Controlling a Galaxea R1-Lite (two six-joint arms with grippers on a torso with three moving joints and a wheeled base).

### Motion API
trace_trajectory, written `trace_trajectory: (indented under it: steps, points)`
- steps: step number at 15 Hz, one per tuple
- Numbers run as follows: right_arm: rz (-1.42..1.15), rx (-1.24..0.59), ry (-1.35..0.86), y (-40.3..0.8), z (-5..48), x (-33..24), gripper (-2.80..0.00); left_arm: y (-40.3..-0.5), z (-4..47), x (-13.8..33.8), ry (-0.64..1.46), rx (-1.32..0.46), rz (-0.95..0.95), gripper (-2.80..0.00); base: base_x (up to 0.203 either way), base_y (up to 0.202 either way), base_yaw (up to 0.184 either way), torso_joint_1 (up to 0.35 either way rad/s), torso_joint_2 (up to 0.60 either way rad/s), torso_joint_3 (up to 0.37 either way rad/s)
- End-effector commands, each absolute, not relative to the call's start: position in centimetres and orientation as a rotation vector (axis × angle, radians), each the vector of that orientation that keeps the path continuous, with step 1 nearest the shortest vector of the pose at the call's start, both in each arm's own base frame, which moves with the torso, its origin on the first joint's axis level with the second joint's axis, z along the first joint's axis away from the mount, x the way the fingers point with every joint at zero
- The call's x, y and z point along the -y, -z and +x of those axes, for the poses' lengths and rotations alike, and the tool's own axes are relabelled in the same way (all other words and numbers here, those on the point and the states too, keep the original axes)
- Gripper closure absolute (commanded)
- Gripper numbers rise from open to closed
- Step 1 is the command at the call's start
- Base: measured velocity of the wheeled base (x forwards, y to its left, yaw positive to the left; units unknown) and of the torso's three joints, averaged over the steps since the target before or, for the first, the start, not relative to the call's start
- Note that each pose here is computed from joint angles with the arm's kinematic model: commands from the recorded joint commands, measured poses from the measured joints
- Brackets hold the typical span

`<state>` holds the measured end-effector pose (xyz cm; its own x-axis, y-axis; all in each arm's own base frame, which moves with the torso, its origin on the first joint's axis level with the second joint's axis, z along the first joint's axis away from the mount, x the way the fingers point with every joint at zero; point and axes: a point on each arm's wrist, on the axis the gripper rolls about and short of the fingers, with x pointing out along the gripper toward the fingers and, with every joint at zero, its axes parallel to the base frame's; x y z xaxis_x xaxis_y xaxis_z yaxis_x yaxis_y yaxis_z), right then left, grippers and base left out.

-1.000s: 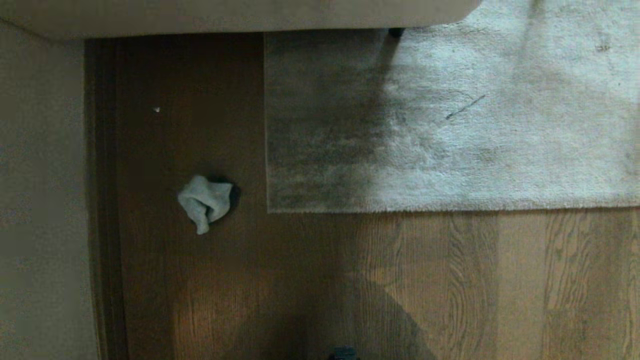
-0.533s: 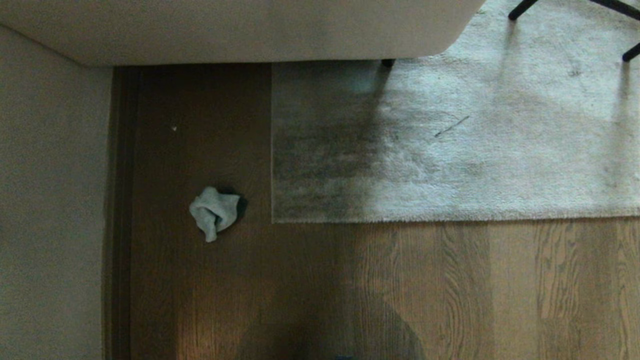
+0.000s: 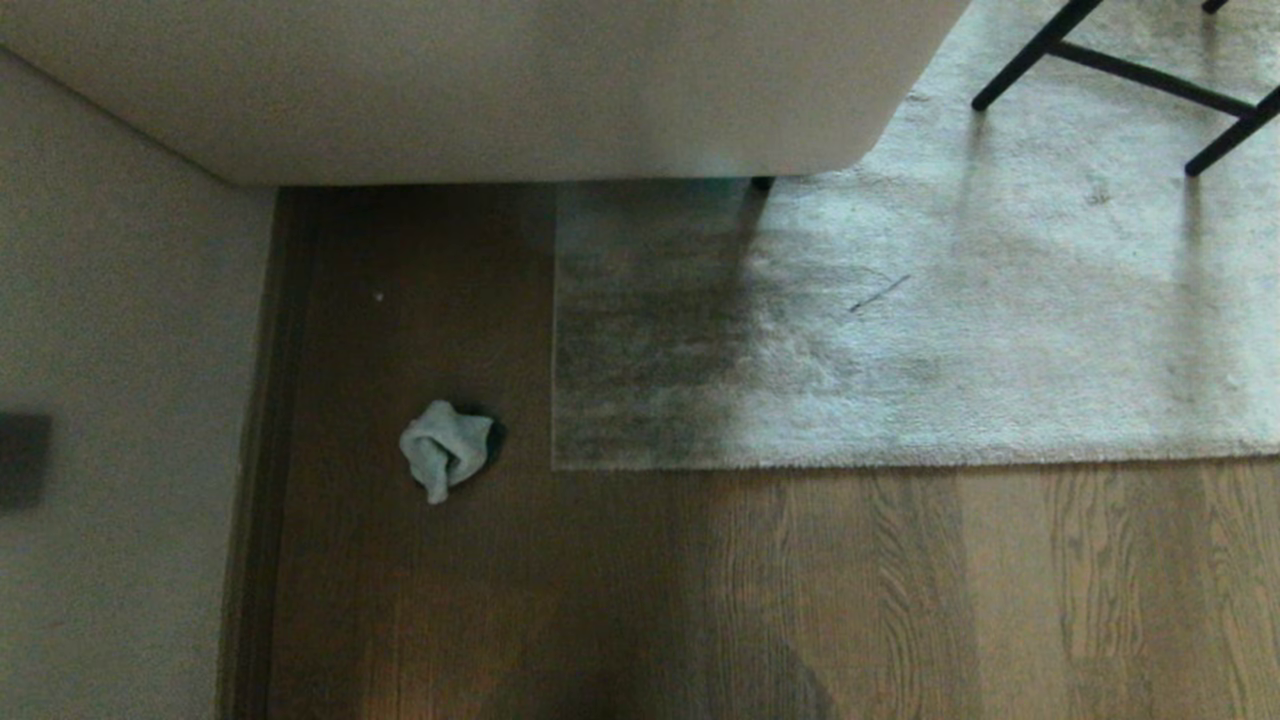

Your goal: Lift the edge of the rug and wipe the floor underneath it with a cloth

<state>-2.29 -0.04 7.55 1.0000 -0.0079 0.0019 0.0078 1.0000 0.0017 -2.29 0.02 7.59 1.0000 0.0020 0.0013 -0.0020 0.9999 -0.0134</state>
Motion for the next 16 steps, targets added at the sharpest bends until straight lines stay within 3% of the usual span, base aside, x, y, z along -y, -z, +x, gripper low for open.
trace_trajectory:
  steps: [1, 16]
  points:
    - [0.002, 0.002, 0.008, -7.56, -2.28, 0.04, 0.00, -7.59, -2.29, -0.02, -0.005, 0.002, -0.015, 0.00, 0.000, 0.000, 0.000, 0.002, 0.01, 0.211]
    - [0.002, 0.002, 0.008, -7.56, -2.28, 0.04, 0.00, -7.59, -2.29, -0.02, -0.005, 0.002, -0.016, 0.00, 0.000, 0.000, 0.000, 0.003, 0.00, 0.203]
